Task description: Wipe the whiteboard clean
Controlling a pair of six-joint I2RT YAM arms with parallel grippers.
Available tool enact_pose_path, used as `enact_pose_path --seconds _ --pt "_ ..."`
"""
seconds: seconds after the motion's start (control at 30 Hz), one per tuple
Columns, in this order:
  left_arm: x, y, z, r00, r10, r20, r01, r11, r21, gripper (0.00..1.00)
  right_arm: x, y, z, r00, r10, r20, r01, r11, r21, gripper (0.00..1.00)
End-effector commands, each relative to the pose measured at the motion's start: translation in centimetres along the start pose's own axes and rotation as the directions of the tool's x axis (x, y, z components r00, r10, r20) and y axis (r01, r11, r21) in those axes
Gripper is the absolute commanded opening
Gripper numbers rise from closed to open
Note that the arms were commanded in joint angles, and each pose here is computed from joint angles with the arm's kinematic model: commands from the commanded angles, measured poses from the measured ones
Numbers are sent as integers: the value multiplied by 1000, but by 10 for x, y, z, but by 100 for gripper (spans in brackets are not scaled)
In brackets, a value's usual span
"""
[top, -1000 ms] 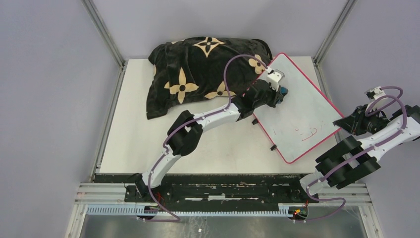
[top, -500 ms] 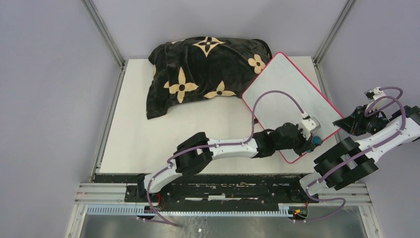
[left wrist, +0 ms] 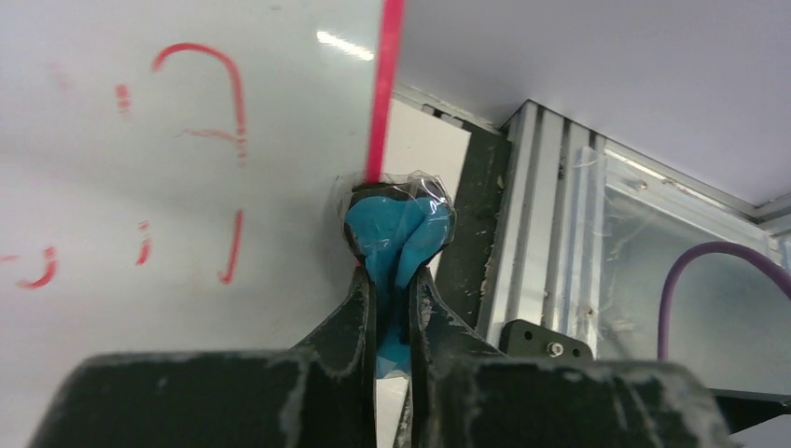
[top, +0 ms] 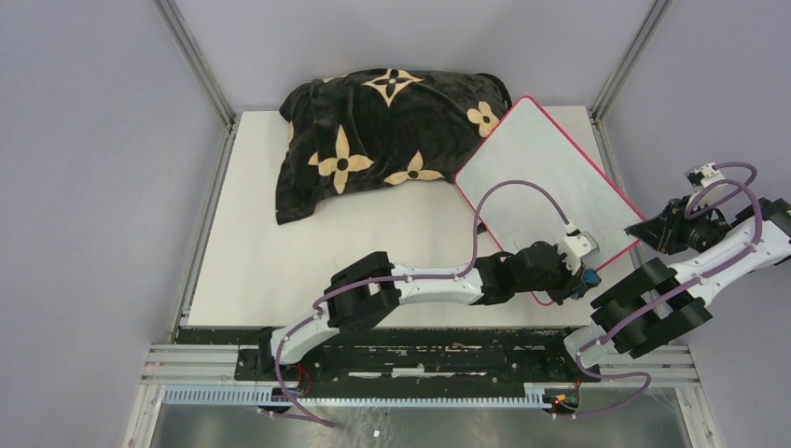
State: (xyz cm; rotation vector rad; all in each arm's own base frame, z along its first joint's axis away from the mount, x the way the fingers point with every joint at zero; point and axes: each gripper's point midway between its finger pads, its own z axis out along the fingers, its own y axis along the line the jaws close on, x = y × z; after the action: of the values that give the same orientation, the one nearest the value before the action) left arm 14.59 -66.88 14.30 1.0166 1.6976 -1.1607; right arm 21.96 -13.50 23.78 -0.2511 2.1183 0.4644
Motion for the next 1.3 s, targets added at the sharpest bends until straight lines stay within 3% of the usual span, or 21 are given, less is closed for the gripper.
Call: enact_pose_path --seconds 0.0,0.3,0.53,0.7,1.07,1.27 --pt "-50 63 -27 995 68 71 -52 978 -201 3 25 31 -3 990 62 -127 -72 994 -83 1" --pt "-82 50 -49 991 61 122 -41 986 -163 3 28 30 -3 988 65 -141 -77 994 -83 0" --pt "-66 93 -30 992 108 60 -85 948 -307 3 24 36 -6 990 39 -135 -48 997 -67 1" --pt "-53 58 -18 996 68 65 -54 979 -198 3 24 36 -6 990 42 -133 -52 996 -67 0" --pt "-32 8 9 995 82 59 -75 991 -113 3 26 39 -5 990 47 -135 -57 996 -70 1" --pt "-42 12 14 991 116 67 -105 984 -146 3 28 40 -6 989 42 -144 -52 996 -67 1"
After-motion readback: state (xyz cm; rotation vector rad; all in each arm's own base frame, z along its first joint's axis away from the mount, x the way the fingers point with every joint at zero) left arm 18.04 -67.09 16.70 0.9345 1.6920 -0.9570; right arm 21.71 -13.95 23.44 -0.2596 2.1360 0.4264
